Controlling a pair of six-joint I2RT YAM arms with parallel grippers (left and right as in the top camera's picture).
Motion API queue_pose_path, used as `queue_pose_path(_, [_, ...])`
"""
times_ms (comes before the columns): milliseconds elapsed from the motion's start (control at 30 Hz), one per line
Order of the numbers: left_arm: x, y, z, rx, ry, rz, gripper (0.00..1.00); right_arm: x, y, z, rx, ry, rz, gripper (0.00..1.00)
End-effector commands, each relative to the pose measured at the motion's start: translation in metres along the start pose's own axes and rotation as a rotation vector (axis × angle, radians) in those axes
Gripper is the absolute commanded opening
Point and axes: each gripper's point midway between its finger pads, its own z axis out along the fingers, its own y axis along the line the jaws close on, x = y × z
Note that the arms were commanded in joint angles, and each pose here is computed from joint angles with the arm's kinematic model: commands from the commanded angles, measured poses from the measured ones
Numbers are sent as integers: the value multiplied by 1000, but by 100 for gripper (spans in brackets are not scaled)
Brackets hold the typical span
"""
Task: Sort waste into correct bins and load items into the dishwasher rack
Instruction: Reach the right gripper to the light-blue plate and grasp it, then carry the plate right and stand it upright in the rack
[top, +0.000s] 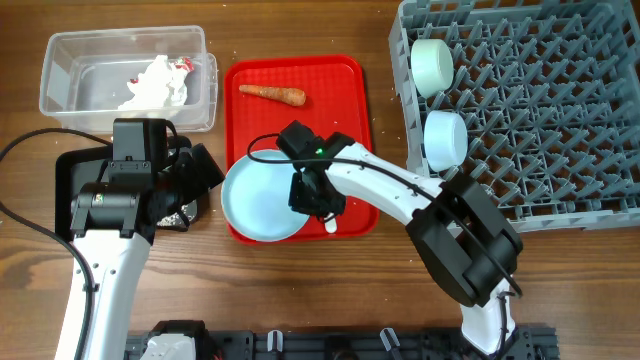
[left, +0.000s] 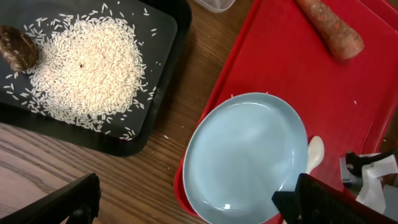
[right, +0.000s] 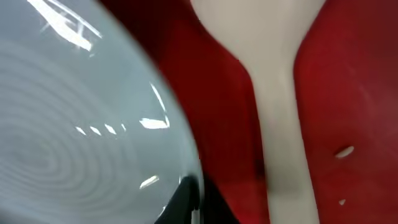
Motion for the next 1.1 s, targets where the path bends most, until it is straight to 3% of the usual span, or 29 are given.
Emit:
queue_pose_path(0, [-4,3,0,-16,-11,6,100,-1,-3,8,15,-2,16,4])
queue_pose_path(133, [-4,3,0,-16,-12,7,100,-7,-2,5,1,-16,39,4])
queue_pose_path(267, [-4,3,0,-16,-11,6,100,-33,-7,-31,-42,-108,48,4])
queue_pose_path(367, [-4,3,0,-16,-11,7,100,-66,-6,-102,-138,-269,3,4])
queue_pose_path(467, [-4,3,0,-16,-12,6,100,-96,-18,-205,-173,-547,-90,4])
queue_pose_path(600, [-4,3,0,-16,-12,6,100,-118,-108,-333,108,-997,4,4])
queue_pose_path(667, [-4,3,0,-16,-11,6,100,-117,-167,-390,361,-1186,117,4])
queue_pose_path(733, [-4,3,0,-16,-12,6,100,-113,-206,-427,580,-1289,207,4])
queue_pose_path(833, [-4,3,0,-16,-11,6,100,-119,-234,-448,777,-1305,221,5])
queue_pose_path(1067, [-4,3,0,-16,-12,6,100,-185,-285,-408,1003,-1131,184,4])
